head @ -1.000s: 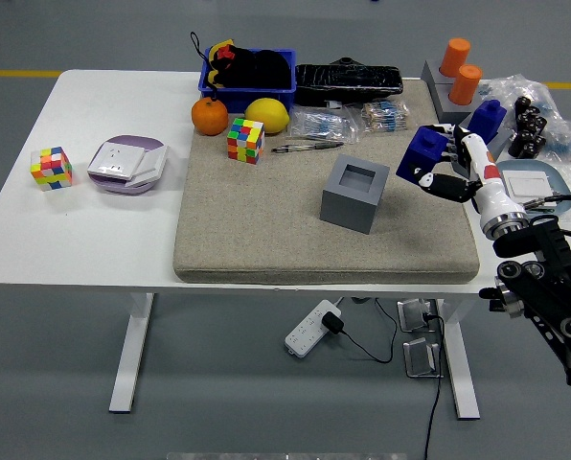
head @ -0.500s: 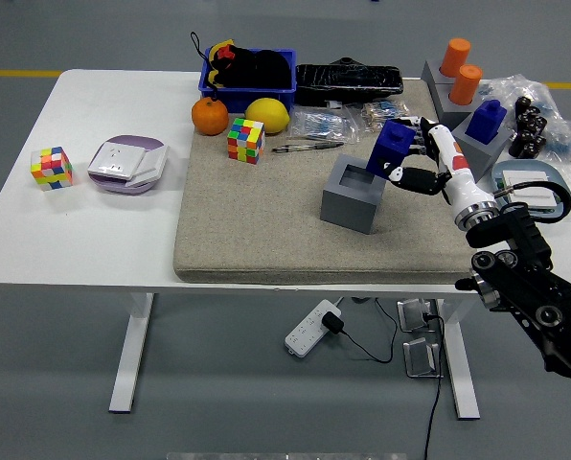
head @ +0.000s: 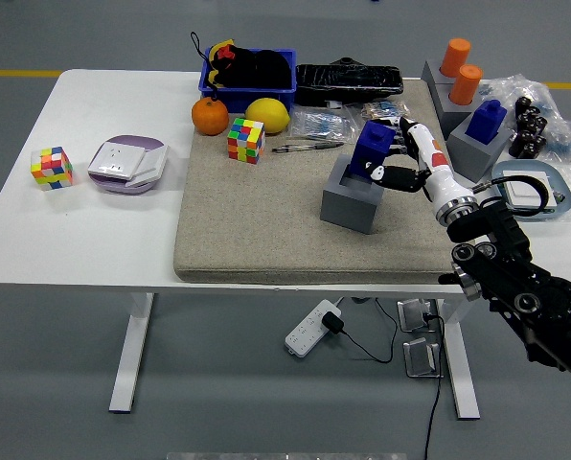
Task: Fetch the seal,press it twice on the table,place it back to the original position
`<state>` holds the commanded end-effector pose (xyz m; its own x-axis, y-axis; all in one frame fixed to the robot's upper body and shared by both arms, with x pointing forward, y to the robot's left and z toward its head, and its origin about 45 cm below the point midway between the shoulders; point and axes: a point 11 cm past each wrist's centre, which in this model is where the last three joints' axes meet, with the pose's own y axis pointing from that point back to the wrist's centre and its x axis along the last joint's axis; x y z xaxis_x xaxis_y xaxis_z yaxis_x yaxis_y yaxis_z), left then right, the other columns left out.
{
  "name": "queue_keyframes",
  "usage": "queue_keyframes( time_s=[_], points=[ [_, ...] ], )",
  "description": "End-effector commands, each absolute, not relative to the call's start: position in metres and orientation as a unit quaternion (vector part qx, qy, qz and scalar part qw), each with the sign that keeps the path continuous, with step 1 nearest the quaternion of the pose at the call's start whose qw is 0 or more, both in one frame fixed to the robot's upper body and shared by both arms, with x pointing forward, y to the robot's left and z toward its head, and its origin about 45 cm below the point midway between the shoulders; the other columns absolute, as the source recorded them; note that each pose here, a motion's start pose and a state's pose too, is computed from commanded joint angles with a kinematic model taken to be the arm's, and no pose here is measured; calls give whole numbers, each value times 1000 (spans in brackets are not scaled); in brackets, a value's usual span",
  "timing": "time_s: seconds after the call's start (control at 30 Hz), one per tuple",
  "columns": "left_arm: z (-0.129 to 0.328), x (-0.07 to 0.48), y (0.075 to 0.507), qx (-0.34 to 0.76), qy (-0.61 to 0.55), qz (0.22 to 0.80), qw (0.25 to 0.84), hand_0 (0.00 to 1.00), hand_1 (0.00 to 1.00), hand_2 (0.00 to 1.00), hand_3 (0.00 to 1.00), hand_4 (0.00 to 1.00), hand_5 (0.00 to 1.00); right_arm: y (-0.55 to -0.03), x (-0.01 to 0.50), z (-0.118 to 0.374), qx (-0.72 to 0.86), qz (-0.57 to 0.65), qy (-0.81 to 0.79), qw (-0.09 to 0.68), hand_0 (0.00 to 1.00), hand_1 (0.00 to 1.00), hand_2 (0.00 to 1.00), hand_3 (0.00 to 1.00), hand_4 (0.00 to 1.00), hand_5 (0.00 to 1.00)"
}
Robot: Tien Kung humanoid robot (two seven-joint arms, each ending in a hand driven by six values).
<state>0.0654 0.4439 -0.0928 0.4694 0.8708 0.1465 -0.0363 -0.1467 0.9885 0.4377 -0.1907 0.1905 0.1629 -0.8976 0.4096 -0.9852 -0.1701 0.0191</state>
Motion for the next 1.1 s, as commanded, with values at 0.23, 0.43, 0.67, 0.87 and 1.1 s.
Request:
queue_keyframes(
  time_s=[0.23,0.43,0.67,0.87,1.1],
  points=[
    [-93,67,444,644,323,399,568,830,794,758,816,744,338,-185,439,186,752,151,-624,146,506,383,389,394,651,2],
    [-92,68,444,643,321,399,569,830,794,757,814,744,338,-182,440,183,753,147,-624,148,506,383,389,396,653,2],
    [-92,69,445,644,319,399,569,830,794,757,815,744,337,-179,440,180,756,147,-619,154,506,383,389,395,652,2],
    [-92,70,444,645,319,398,569,830,793,757,815,744,337,-180,441,178,756,148,-618,159,506,382,388,395,653,2],
    [-92,70,444,645,318,397,570,830,793,757,815,744,338,-181,443,176,754,148,-618,165,508,383,389,395,652,2]
  ],
)
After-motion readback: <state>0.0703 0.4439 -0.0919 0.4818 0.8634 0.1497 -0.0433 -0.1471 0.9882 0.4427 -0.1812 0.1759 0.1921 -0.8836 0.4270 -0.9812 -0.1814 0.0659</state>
